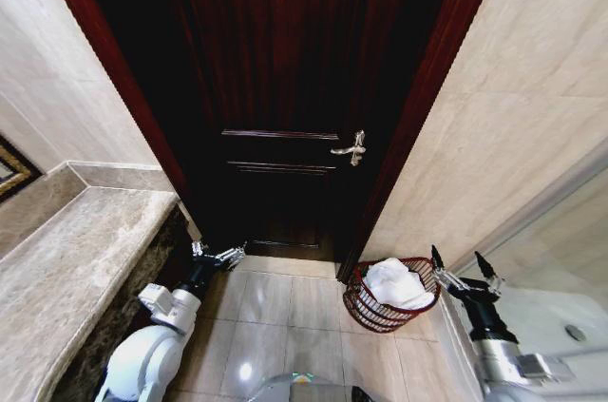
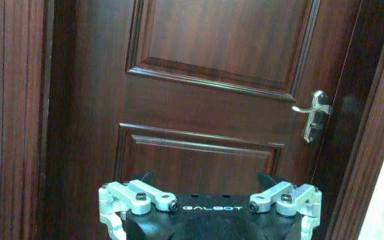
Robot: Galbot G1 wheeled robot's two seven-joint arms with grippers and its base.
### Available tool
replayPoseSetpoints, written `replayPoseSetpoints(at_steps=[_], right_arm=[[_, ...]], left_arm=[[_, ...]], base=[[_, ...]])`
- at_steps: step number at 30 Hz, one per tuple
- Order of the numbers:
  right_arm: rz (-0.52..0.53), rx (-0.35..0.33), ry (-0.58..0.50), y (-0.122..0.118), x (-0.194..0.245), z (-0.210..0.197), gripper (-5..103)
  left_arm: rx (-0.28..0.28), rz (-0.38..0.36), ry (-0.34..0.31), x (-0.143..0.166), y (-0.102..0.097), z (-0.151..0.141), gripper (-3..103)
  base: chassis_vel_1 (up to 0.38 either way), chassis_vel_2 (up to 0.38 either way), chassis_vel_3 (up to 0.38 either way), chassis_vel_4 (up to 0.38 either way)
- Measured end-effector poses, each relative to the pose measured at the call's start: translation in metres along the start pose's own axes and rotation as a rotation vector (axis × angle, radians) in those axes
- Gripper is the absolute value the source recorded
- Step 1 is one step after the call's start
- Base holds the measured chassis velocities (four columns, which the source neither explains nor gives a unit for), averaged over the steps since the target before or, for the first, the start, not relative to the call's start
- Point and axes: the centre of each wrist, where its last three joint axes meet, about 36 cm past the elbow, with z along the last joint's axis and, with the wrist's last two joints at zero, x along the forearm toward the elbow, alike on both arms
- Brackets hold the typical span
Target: Discard the used towel into the hamper.
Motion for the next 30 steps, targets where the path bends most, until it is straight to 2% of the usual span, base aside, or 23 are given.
replayPoseSetpoints(at_steps=[30], right_arm=[[0.002,-0.003,0.004,-0.0002,0.0001,0.0025,100]], left_arm=[[0.000,0.000,0.000,0.0000,0.0000,0.0000,100]], base=[[0.002,-0.002,-0.001,0.002]])
